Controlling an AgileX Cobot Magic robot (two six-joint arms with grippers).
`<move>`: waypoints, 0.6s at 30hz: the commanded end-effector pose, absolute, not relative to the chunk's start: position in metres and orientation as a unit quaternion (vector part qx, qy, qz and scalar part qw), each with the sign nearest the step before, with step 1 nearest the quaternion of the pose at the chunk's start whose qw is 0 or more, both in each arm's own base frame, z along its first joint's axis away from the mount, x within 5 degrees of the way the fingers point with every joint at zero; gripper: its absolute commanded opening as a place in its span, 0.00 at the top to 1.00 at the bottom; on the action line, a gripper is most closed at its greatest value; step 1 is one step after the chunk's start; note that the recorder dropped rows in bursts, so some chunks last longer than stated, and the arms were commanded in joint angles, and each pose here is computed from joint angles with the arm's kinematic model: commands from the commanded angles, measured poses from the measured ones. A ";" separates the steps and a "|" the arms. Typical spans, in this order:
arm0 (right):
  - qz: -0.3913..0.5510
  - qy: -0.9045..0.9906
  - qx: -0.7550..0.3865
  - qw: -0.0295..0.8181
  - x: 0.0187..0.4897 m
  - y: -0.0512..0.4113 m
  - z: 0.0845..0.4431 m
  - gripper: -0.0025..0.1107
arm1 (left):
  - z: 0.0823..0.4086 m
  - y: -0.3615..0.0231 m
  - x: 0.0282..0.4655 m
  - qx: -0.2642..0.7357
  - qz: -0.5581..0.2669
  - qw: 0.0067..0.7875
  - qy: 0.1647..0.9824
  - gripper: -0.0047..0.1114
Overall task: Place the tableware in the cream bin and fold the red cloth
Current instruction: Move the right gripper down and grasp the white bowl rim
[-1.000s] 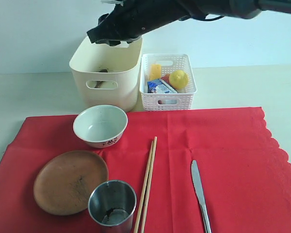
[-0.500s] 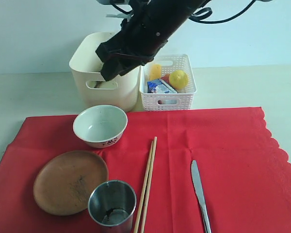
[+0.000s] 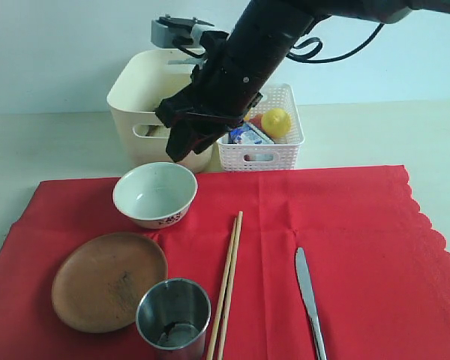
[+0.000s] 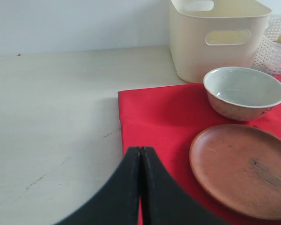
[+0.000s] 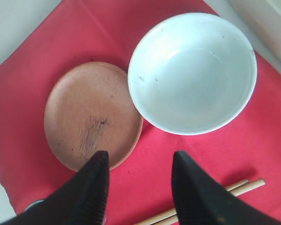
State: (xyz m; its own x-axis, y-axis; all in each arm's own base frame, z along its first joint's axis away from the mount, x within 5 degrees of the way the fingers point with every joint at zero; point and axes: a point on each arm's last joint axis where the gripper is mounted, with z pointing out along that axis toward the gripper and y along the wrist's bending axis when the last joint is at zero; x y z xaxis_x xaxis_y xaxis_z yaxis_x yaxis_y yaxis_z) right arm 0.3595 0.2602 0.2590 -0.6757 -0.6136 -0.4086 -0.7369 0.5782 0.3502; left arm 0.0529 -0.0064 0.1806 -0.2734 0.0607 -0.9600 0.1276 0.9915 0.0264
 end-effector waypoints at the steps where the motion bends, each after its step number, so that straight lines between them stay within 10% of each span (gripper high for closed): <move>1: 0.245 0.886 -0.377 0.111 0.366 0.264 0.241 0.60 | 0.181 -0.006 0.053 0.055 -0.031 0.605 0.793 0.96; 18: 0.202 0.919 -0.284 0.183 0.402 0.270 0.192 0.60 | 0.181 -0.006 0.053 0.055 -0.031 0.605 0.793 0.96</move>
State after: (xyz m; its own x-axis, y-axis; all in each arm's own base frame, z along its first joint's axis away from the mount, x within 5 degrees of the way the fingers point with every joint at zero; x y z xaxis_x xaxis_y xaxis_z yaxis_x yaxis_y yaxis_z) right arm 0.3944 0.2700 0.1900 -0.7623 -0.5020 -0.4085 -0.6320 0.7134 0.3026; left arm 0.0529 -0.0064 0.1806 -0.2734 0.0607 -0.9600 0.1276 0.9915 0.0264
